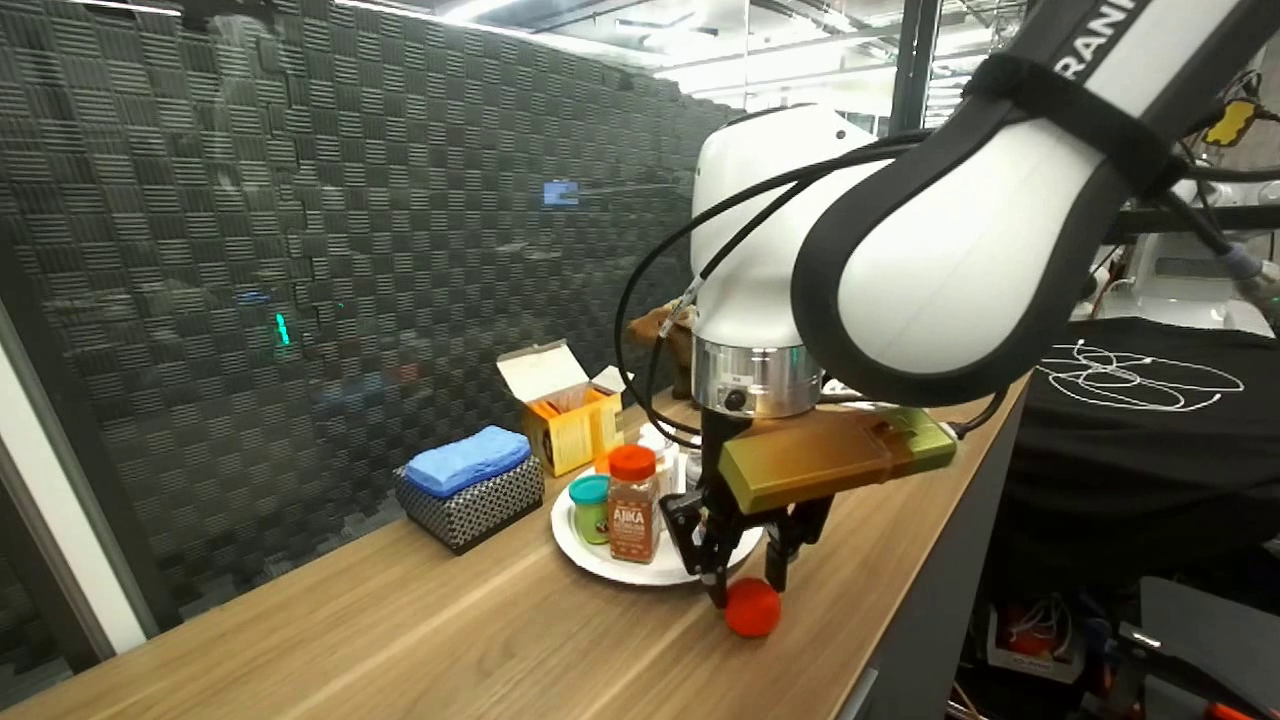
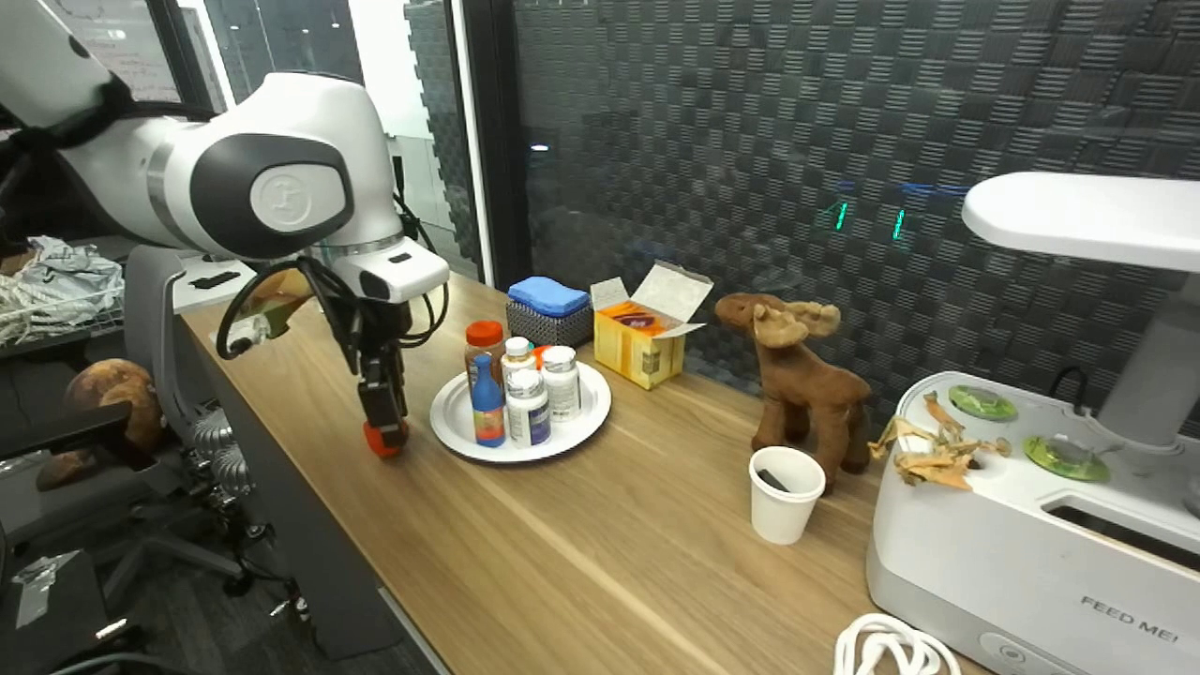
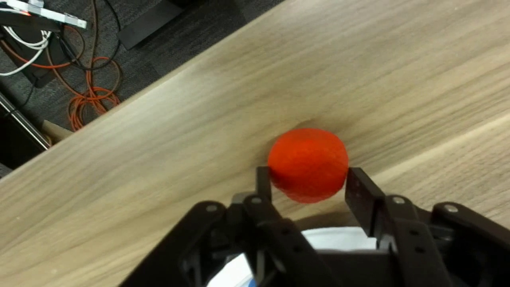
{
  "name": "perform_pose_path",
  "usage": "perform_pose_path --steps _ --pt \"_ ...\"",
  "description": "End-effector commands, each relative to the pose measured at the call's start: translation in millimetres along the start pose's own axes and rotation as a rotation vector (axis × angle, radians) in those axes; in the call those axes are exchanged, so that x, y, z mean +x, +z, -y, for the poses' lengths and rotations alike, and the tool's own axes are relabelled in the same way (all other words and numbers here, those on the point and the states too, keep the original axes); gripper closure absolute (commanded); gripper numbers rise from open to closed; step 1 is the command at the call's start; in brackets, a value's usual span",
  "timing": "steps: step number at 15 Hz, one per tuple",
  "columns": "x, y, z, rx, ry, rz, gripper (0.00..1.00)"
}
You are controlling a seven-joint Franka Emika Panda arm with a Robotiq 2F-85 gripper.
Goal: Put the bottles on the tray
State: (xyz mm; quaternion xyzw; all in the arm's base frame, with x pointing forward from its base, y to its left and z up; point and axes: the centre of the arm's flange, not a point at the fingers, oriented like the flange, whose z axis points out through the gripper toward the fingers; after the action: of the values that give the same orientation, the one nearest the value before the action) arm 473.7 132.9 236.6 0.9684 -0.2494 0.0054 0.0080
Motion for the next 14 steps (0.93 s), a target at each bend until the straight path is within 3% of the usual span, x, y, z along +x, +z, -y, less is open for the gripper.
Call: perform_pose_path --steps 1,3,4,5,7,10,12,13,14 --pt "-14 -10 -9 0.010 0.008 0.001 0.14" --pt "-18 -8 -9 0.007 0.004 0.007 0.00" --pt "-19 -8 -9 0.008 0.001 0.010 0.00" --pt "-19 -7 -9 0.014 0.003 0.015 0.30" --pt "-19 -7 -6 0.020 0.006 0.021 0.28" --pt "-17 -5 -2 0.017 -0.001 0.018 0.50" --pt "-14 -5 0 0.011 -0.004 0.008 0.59" --pt "-11 -6 0 0.012 0.000 0.003 0.74" --pt "-9 -8 1 0.014 0.004 -0.002 0.76"
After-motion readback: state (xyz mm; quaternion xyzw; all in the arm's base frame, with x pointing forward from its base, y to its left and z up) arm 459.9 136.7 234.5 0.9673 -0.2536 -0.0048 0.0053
